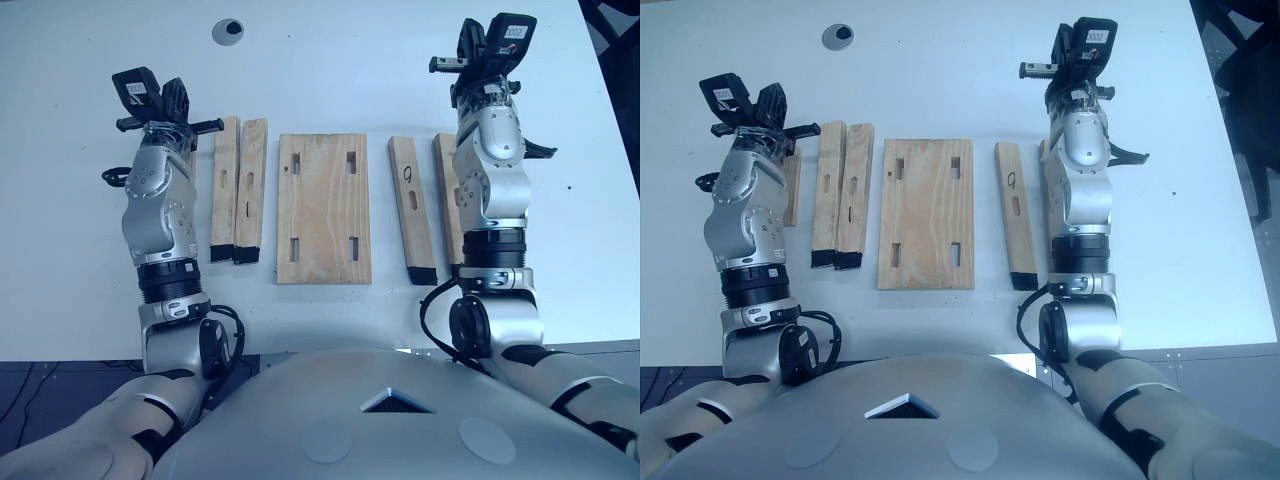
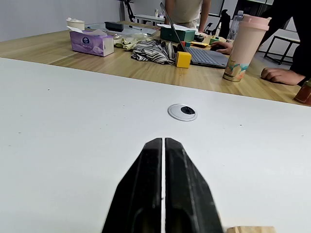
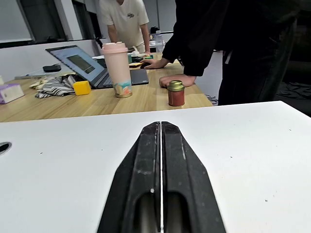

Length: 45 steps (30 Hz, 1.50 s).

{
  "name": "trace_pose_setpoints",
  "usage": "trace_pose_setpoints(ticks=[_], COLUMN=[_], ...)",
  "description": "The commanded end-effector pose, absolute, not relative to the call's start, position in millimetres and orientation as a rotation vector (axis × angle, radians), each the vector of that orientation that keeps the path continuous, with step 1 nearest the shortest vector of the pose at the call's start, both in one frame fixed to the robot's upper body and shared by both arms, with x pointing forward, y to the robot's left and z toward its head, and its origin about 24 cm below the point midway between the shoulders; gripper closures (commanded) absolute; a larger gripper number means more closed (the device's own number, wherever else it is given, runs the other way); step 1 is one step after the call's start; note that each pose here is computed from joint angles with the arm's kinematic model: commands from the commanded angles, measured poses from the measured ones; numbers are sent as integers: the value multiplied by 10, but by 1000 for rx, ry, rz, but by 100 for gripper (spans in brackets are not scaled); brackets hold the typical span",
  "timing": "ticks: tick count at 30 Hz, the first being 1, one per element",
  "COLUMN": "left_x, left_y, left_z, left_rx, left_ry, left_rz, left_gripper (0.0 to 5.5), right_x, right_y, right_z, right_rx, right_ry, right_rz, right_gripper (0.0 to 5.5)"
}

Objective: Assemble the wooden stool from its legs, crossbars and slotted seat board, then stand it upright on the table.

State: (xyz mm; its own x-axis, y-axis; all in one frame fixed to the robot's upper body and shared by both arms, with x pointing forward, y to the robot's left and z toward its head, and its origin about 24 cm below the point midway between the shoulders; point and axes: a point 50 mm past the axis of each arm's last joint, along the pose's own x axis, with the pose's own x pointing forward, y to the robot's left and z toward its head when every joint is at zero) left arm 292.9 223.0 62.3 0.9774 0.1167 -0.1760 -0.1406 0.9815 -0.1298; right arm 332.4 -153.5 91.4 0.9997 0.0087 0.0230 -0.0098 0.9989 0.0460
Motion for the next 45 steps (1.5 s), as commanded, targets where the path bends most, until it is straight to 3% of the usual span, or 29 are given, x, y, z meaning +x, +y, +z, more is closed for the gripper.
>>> trace_pose_setpoints(ticks=[1, 16, 23, 33, 45], left_x=[2937, 2897, 2456, 1981, 2021], left_y=[2251, 2220, 2563, 2670, 2805], left_z=[623, 608, 614, 399, 479], left_rx=[-127, -75, 11, 44, 75], left_ry=[167, 220, 450, 723, 564], left_rz=[138, 46, -6, -131, -101], left_gripper=[545, 545, 446, 320, 320], right_x=[3362, 3336, 3226, 3168, 3133], right_y=[-1529, -1543, -1632, -1683, -1710], right_z=[980, 942, 823, 806, 767], right_rx=[32, 24, 39, 50, 49], right_ry=[-42, -31, -6, -18, -9], right_rz=[20, 8, -55, -123, -137], right_gripper=[549, 549, 550, 550, 550])
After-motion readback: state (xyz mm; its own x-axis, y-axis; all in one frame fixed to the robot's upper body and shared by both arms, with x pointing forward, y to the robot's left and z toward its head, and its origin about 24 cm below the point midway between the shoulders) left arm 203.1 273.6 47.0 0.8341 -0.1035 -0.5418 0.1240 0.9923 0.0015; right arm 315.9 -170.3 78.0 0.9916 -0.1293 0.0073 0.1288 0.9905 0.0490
